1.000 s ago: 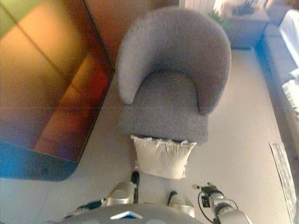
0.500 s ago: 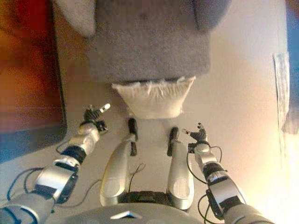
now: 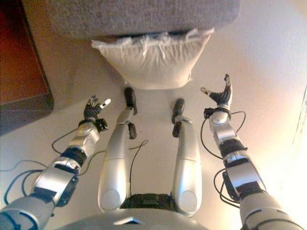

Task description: Pick up the cushion and take it to the sofa

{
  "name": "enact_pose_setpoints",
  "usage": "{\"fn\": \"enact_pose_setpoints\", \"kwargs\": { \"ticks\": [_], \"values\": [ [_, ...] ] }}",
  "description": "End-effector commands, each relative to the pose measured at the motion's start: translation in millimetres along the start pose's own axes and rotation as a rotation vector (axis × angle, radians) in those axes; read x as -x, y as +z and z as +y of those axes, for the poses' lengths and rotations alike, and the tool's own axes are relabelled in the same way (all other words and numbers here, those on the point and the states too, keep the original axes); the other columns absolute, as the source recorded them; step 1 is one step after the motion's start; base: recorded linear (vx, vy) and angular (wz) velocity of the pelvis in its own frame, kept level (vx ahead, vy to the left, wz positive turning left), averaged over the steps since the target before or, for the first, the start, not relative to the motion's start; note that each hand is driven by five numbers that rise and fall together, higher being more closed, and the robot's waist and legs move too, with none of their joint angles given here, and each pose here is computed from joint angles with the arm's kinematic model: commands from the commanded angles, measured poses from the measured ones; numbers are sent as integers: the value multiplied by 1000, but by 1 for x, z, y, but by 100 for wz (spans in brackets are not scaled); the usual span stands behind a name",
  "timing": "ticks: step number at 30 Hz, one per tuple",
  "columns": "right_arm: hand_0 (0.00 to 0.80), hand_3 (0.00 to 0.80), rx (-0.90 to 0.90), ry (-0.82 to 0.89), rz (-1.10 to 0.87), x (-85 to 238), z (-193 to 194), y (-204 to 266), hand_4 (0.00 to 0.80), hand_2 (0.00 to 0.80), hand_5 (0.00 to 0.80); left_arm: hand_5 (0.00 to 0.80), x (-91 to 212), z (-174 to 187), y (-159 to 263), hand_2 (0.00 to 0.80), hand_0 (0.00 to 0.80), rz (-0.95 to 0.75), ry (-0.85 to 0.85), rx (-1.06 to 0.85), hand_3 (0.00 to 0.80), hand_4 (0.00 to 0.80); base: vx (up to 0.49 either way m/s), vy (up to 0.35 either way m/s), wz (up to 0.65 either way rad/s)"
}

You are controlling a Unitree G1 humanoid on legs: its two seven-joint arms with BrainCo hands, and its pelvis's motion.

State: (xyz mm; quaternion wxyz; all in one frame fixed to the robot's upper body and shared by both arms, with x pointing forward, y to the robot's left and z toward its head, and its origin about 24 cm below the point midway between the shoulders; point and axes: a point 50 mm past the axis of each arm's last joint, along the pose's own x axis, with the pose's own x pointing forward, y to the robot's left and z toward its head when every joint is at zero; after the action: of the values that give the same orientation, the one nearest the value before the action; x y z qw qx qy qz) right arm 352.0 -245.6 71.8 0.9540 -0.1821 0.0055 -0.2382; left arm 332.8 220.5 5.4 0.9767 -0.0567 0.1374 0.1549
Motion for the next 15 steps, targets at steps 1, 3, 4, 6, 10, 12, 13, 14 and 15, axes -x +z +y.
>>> {"fn": "enact_pose_setpoints", "kwargs": {
  "ticks": [1,3,4,6,10,12,13,14,15],
  "values": [
    [0,0,22,-91,-101,-13,-32,17,0,0,0,0,-2,5,15,0,0,-91,7,65,0,0,-31,-8,-2],
    [0,0,16,-107,-120,-18,-36,25,0,0,0,0,-4,2,28,0,0,-155,-4,75,0,0,-33,15,1],
    [0,0,14,-108,-130,-20,-37,29,0,0,0,0,-5,0,34,0,0,-184,-14,72,0,0,-36,22,2],
    [0,0,23,-113,-158,-27,-39,39,0,0,0,0,-7,-4,48,0,0,-231,-42,62,0,0,-42,9,2],
    [0,0,4,-111,-229,-37,-47,64,0,0,0,0,-11,-9,82,0,0,-348,-86,67,0,0,-39,19,-2],
    [0,0,3,-94,-267,-40,-47,76,0,0,0,0,-11,-10,97,0,0,-402,-103,83,0,0,-31,51,-2],
    [0,0,2,-81,-288,-41,-46,82,0,0,0,0,-11,-12,105,0,0,-429,-114,91,0,0,-32,57,0],
    [0,0,2,-66,-303,-42,-45,86,0,0,0,0,-10,-13,111,0,0,-453,-120,90,0,0,-27,49,-1],
    [0,0,-2,-45,-327,-43,-45,93,0,0,0,0,-10,-15,121,0,0,-486,-129,89,0,0,-18,31,-1]
  ]
}}
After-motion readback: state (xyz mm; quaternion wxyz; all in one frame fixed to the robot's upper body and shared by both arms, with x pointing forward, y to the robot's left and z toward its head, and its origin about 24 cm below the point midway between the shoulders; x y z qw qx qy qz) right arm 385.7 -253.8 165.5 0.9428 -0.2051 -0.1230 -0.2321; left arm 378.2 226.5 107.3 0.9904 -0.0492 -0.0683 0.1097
